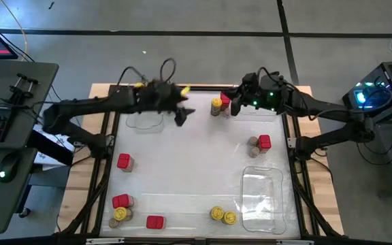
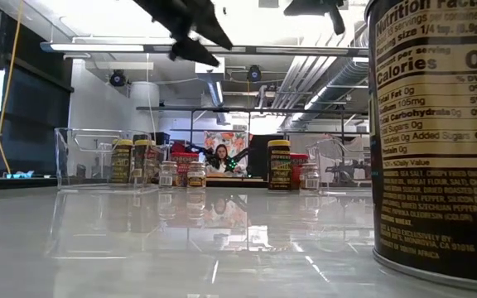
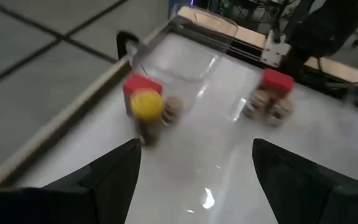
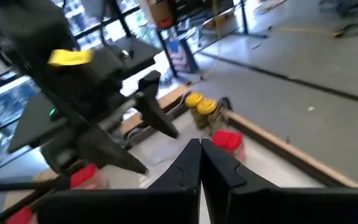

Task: Sort spices by type
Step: Put the yellow seasoning bottle into the top left transparent bin

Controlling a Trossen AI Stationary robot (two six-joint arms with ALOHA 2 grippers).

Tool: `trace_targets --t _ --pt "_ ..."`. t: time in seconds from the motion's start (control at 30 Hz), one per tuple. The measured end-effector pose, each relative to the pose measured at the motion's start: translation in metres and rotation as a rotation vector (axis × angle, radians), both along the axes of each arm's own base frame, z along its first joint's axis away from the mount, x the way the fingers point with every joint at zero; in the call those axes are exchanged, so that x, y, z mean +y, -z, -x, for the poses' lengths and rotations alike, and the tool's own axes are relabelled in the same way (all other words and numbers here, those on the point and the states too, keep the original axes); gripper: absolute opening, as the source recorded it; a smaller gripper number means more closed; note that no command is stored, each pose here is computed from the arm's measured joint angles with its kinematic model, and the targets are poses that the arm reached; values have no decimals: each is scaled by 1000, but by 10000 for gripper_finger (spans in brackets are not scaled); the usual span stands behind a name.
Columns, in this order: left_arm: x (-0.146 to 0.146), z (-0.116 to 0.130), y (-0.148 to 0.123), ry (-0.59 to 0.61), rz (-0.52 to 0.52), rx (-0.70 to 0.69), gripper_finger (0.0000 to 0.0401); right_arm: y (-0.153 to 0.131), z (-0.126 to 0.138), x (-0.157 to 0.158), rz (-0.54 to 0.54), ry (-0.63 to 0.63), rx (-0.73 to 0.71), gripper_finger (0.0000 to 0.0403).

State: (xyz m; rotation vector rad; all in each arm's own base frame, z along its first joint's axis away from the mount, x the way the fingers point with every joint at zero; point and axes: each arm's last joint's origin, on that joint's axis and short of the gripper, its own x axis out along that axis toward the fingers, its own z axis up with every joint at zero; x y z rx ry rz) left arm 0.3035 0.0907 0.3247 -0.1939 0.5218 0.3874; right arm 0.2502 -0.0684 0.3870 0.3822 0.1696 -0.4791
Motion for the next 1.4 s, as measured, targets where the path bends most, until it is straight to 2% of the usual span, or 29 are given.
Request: trace_targets --t 0.17,0.3,0.37,0.5,0.67,0.87,1.03,1.2,1.4 --pt "32 -43 23 175 -110 -13 294 -13 5 -1 31 50 15 7" --pt "51 -78 49 203 -230 -3 294 -11 8 -3 63 74 85 48" --pt "59 -91 61 192 -207 25 294 -7 10 -6 63 86 128 78" --pt "80 -110 82 118 -82 88 294 0 15 -14 50 118 207 133" --pt "102 -128 96 94 -38 133 294 1 19 -24 56 143 236 168" --pt "114 -133 101 117 -20 154 294 1 21 -29 31 135 225 172" --pt "114 -128 105 151 54 187 294 1 22 -30 13 145 214 172" --pt "114 -130 108 205 -7 206 294 1 22 -30 13 148 214 172" --pt "115 -132 119 230 22 219 294 1 22 -30 13 148 214 172"
